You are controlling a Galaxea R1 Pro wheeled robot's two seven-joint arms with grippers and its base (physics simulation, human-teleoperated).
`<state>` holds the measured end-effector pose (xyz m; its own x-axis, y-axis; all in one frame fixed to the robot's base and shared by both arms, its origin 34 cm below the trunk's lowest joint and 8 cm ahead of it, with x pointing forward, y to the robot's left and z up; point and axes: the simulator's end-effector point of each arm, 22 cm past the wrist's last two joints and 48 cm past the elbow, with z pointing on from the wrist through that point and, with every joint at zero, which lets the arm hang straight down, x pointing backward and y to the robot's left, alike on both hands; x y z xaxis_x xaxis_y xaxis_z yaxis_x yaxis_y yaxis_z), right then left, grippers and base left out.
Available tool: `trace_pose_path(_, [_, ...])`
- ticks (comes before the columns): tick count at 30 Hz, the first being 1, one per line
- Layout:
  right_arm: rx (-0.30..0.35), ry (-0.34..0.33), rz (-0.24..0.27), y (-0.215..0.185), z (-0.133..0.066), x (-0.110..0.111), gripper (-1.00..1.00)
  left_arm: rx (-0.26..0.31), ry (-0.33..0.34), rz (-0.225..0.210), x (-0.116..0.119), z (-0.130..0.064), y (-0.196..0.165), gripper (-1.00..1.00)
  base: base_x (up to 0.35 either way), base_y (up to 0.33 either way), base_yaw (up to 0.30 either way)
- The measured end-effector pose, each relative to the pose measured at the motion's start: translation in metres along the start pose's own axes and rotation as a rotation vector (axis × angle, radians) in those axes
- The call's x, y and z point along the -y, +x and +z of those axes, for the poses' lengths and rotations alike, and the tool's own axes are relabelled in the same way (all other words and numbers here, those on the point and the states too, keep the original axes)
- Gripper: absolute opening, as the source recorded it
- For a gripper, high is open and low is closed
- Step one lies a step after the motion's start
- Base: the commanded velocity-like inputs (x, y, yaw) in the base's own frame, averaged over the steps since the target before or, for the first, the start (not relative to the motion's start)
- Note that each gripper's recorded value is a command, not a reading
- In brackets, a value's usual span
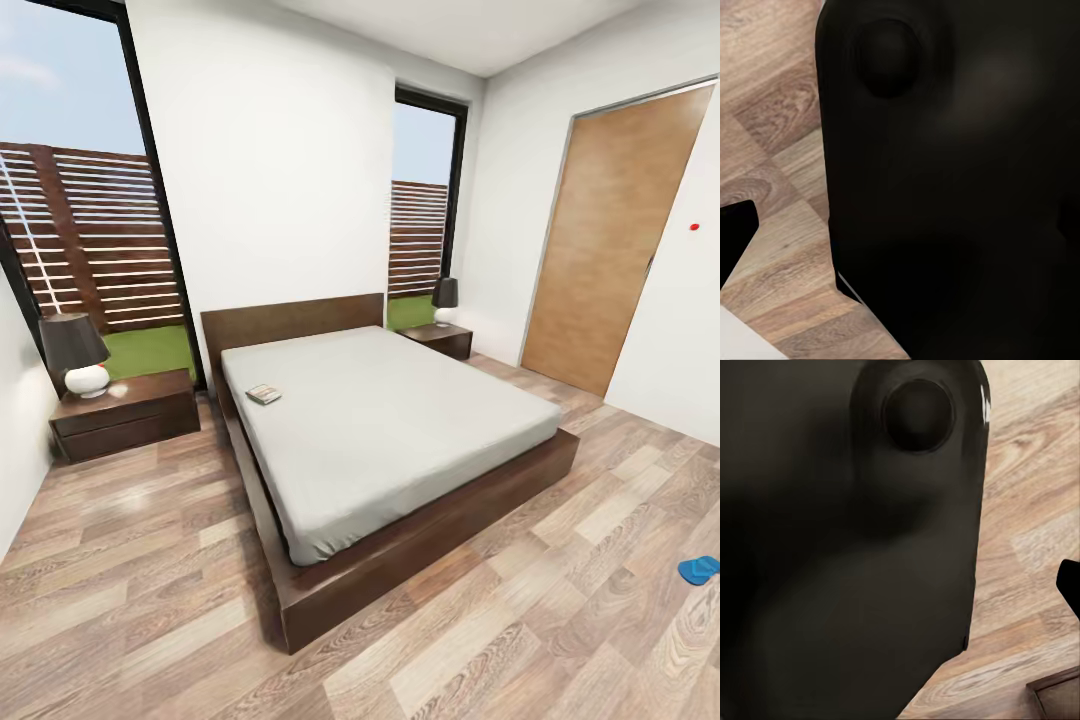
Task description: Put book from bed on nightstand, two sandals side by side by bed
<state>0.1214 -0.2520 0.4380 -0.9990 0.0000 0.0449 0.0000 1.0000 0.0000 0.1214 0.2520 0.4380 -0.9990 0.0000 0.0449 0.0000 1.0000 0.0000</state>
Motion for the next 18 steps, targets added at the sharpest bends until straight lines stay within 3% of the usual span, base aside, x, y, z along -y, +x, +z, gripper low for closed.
trace_pose_path(6, [0.000, -0.008, 0.008, -0.002, 0.000, -0.001, 1.00, -0.009, -0.007, 0.000, -0.006, 0.000, 0.000, 1.00, 0.000, 0.000, 0.000])
trace_pose_path(18, [0.005, -0.008, 0.008, -0.004, 0.000, 0.000, 1.00, 0.059, -0.010, -0.002, -0.009, -0.001, -0.033, 1.00, 0.000, 0.000, 0.000])
